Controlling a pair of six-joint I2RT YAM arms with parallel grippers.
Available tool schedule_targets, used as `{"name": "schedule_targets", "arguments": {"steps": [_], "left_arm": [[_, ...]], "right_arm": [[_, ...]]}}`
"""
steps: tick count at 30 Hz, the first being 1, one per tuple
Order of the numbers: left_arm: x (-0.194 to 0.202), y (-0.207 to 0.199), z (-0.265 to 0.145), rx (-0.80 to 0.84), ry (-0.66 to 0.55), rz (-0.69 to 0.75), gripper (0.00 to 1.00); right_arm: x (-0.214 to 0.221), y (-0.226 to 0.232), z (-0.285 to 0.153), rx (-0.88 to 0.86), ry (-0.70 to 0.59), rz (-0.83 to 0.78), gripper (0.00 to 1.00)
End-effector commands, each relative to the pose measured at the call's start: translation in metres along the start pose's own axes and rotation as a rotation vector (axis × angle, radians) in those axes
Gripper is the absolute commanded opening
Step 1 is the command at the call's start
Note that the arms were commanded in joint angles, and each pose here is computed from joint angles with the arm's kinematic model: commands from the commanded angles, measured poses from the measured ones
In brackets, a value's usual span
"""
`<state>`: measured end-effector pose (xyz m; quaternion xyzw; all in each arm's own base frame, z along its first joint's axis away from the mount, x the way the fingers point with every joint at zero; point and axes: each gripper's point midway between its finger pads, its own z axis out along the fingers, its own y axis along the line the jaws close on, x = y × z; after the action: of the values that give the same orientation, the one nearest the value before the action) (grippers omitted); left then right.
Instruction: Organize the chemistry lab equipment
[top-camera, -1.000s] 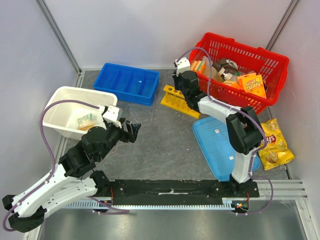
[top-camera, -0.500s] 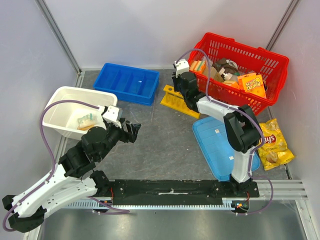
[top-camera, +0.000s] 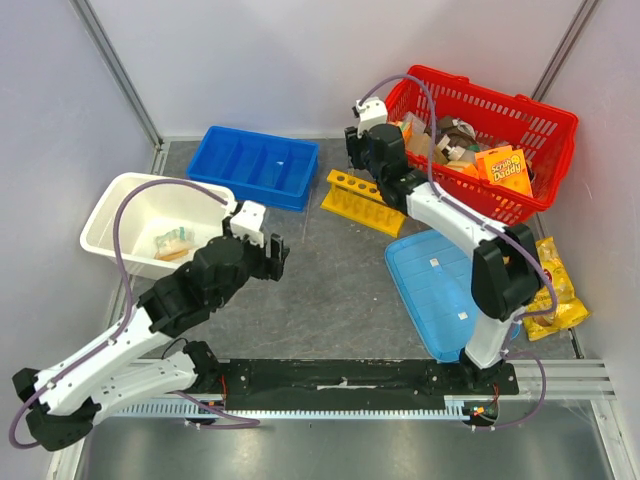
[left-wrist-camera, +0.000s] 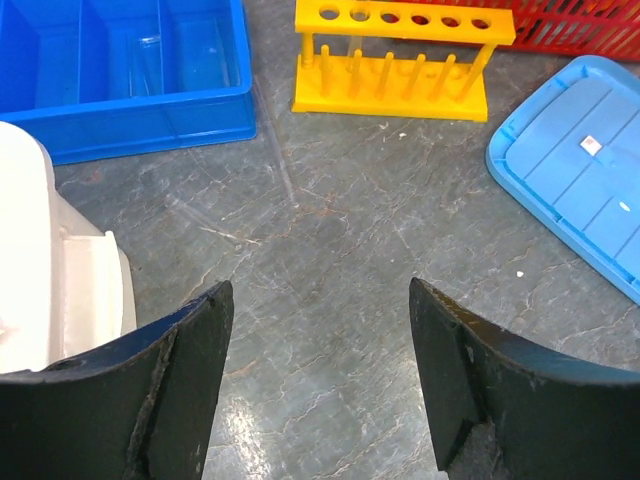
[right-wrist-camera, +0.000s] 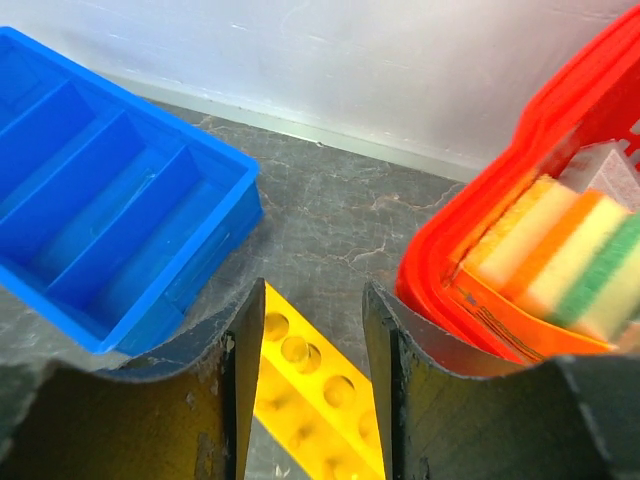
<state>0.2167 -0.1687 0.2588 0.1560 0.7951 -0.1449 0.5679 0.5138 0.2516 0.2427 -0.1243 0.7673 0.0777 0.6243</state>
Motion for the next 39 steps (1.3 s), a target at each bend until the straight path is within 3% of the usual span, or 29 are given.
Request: {"name": "schedule_targets", "arguments": {"steps": [1,17,29,39], "left_arm": [[-0.017,-0.005,0.008,-0.035,0.039,-0.024,0.76],[0.009,-0.003,0.126,-0.068,0.327,-0.103,0.61],[0.080,0.008,0.215,-0.143,0.527,-0.086,0.56],[0.120,0.019,0.237,-0.149,0.615,-0.081,0.54]], "right_arm": [[-0.049,-0.003,-0.049,-0.026,-0.036,0.064,0.51],[-0.043,-0.028,-0.211,-0.074,-0.052,0.223,0.54],[-0.051,-0.045,-0.248,-0.041,-0.130,0.226,0.55],[-0.046,-0.051,-0.249,-0.013,-0.126,0.209,0.57]]}}
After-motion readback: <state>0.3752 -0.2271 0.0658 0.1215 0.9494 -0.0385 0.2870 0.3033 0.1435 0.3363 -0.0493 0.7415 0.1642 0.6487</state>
